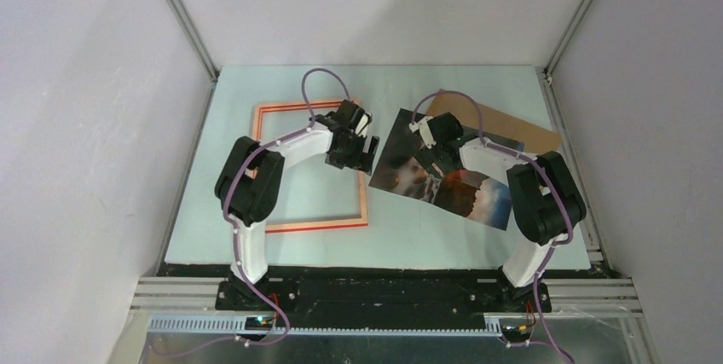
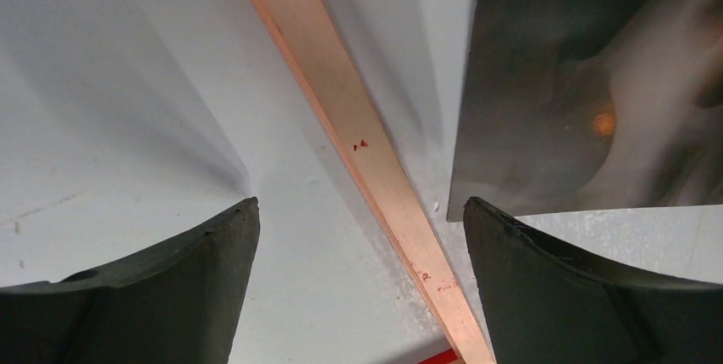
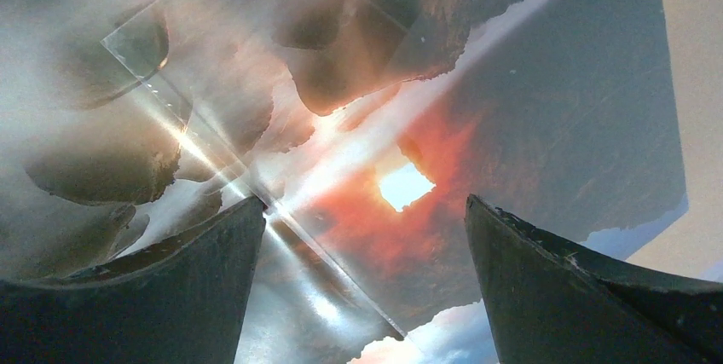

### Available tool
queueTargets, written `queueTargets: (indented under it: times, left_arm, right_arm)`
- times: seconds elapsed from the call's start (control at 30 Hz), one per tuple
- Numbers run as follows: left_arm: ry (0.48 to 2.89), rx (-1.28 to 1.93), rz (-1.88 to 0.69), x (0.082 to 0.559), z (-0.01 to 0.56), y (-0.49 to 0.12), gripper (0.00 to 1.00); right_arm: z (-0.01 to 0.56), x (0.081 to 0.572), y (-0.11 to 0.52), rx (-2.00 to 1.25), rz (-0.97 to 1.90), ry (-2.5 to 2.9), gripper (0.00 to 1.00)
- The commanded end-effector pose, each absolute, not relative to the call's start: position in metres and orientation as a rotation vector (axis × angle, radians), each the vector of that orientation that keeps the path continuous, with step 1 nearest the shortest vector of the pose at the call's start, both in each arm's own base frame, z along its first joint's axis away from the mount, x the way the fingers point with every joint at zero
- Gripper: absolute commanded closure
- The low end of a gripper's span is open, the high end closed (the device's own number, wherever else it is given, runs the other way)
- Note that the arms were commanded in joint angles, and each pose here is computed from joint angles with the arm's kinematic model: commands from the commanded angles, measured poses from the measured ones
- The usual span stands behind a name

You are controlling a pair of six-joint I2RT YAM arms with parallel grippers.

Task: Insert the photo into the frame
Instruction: Move the photo frame to the center of the board.

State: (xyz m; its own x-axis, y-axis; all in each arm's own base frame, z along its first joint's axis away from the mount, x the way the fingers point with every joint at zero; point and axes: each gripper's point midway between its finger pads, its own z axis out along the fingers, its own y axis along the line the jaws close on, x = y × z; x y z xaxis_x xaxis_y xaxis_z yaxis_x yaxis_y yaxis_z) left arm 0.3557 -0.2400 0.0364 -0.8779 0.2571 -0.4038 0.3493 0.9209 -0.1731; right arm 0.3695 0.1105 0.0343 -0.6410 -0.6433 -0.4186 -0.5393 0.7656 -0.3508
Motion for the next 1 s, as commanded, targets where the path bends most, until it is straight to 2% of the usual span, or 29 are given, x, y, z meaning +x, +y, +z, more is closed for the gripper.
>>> queueTargets:
  times: [0.0,0.5,0.73,0.97]
  left_arm:
    - [2.710,0.337,-0.290,0.363,0.040,-0.239,0.07]
    - [2.675,0.452,-0.118,0.345,0.042,-0.202,0.07]
    - [2.638,0.495,-0.122,0.337,0.050,-0.195,0.06]
    - [2.572,0.523,-0.180,0.345,0.069,-0.205,0.06]
  right_arm:
    - [0.027,0.371,0.099,-0.819,-0.303,2.513,0.08]
    - [0.026,0.415,0.128,-0.674,-0.216,2.577,0.08]
    - [0.033,0.450,0.150,-0.593,-0.166,2.590,0.08]
    - [0.080,0.462,0.179,-0.531,0.058,2.514,0.07]
